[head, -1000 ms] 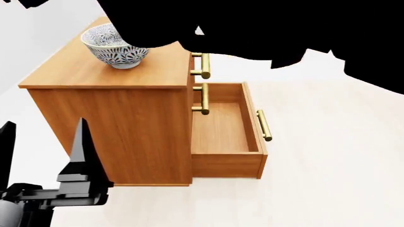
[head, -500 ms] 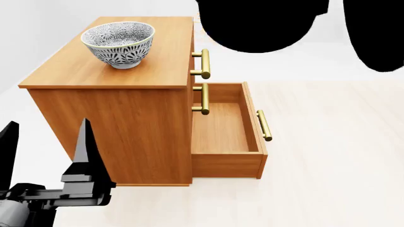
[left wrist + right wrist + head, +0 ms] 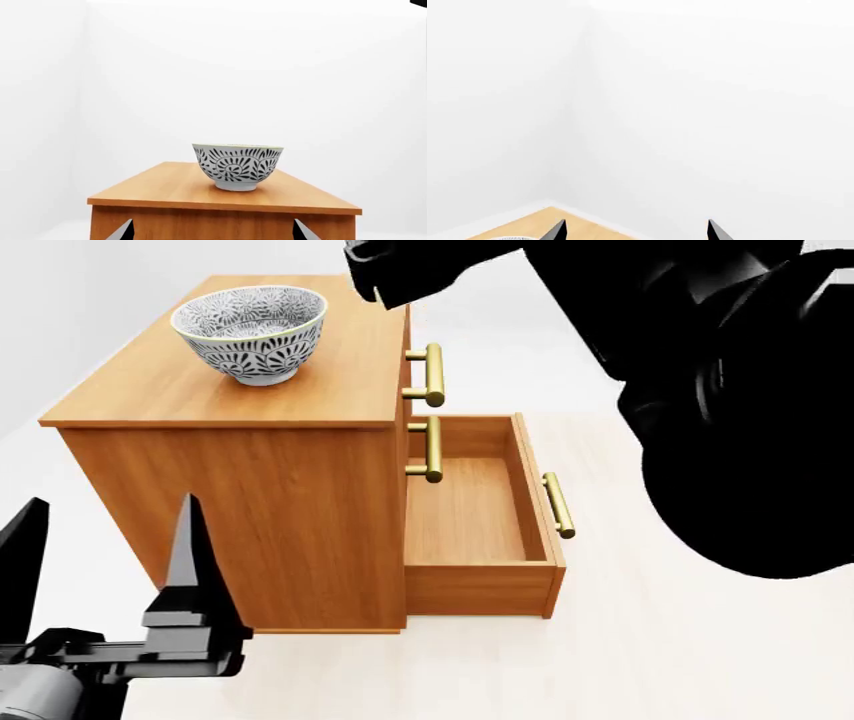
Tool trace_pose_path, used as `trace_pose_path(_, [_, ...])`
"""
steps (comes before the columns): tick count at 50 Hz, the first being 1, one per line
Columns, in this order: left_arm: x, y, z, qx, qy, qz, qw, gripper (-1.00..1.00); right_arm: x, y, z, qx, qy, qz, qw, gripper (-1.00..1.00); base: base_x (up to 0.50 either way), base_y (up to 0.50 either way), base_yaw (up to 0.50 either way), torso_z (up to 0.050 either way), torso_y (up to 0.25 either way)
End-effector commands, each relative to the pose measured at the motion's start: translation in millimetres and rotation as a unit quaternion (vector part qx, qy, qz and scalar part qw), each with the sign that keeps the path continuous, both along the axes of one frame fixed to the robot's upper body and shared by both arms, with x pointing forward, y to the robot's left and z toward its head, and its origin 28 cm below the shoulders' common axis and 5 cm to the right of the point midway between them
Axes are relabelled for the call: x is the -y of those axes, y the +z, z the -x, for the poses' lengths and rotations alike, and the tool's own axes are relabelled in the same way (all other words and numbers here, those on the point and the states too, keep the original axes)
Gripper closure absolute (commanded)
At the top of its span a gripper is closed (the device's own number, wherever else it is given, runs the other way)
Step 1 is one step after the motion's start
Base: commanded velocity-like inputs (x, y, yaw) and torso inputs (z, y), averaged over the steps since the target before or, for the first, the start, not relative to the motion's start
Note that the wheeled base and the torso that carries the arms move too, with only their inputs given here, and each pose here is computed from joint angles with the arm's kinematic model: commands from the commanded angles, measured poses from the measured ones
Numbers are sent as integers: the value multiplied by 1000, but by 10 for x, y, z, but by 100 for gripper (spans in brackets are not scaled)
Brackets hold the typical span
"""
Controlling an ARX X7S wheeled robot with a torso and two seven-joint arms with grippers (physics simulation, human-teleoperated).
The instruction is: Put the bowl on top of the cabinet.
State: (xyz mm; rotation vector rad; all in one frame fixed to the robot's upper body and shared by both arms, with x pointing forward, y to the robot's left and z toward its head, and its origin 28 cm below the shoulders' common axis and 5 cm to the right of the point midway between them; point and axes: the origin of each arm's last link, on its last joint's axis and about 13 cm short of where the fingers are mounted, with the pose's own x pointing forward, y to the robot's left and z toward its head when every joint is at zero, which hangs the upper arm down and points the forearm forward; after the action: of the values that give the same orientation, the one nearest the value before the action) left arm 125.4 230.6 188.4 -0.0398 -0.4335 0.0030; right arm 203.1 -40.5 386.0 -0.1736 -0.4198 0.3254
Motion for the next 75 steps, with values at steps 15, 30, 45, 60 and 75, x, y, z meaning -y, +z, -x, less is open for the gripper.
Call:
trace_pose_path(15, [9,-10,2,-1,-2,-2,1000,-100,321,-486,492,4,-38,-26,999,-100,0,0,0,0,0])
trace_pose_path(30, [7,-12,-7,-1,-1,-2,1000,-100,387,-772,696,9,-66,-41,997,-100,0,0,0,0,0])
trace_pose_path(45, [6,-4,5,0,0,-2,1000,-100,415,-982,717,8,-96,-61,993,-100,0,0,0,0,0])
trace_pose_path(60, [6,0,8,1,3,-4,1000,-100,590,-1088,737,31,-113,-56,992,-100,0,0,0,0,0])
trace_pose_path(75, [-24,29,16,6,12,-1,1000,-100,698,-1285,746,61,-118,-41,990,-100,0,0,0,0,0])
